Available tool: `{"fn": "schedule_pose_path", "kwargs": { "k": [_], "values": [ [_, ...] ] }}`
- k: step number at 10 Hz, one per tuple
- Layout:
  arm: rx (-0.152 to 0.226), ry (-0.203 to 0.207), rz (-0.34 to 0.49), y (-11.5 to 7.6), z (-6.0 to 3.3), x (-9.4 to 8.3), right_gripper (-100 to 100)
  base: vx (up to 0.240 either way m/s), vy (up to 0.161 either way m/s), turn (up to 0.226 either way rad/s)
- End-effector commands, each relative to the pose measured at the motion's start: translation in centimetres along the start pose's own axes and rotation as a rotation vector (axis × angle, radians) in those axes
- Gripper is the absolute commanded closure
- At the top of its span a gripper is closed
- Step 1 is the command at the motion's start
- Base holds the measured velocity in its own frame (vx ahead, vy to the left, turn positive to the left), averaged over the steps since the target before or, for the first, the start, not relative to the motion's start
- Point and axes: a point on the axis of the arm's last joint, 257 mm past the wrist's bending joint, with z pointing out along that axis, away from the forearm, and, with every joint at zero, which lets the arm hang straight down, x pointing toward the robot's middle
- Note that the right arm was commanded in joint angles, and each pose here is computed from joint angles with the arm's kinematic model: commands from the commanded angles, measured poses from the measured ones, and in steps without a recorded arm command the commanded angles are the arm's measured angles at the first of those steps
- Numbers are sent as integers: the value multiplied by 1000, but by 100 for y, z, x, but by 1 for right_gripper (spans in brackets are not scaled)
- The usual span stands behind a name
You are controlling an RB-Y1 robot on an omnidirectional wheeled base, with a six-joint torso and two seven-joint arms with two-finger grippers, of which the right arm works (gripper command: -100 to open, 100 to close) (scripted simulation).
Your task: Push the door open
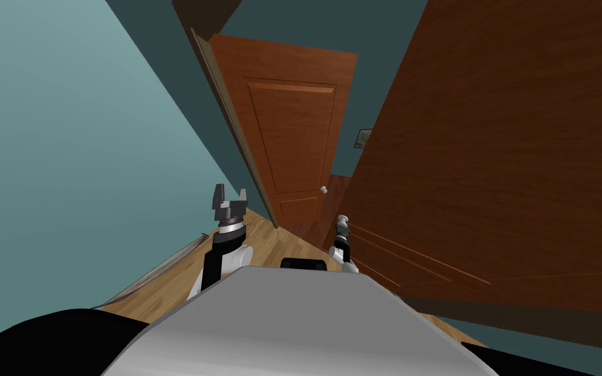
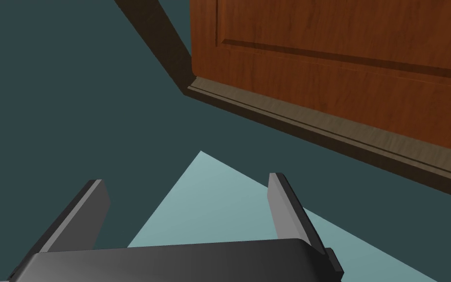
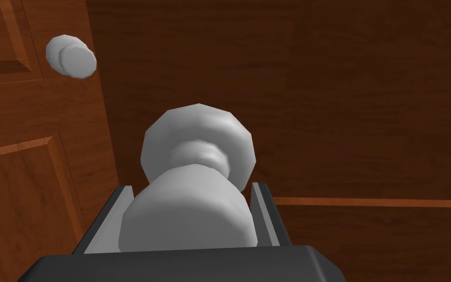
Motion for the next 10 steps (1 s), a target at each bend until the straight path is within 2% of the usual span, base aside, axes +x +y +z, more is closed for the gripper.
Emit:
{"fn": "schedule_pose_path", "kwargs": {
  "k": [1, 2, 3, 4, 5, 8, 9, 10],
  "values": [
    [-57, 30, -6, 232, 105, 100, 100, 181, -69, 81],
    [-57, 30, -6, 232, 105, 100, 100, 136, -71, 48],
    [-73, 31, -7, 289, 113, 106, 100, 107, -36, 34],
    [-106, 35, -8, 406, 126, 116, 100, 129, -38, 72],
    [-123, 36, -9, 466, 131, 121, 100, 122, -35, 39],
    [-123, 36, -9, 466, 131, 121, 100, 36, -10, 2],
    [-159, 38, -9, 586, 136, 129, 100, 52, -24, 62],
    [-178, 39, -9, 647, 136, 133, 100, 102, -37, 67]
  ]
}}
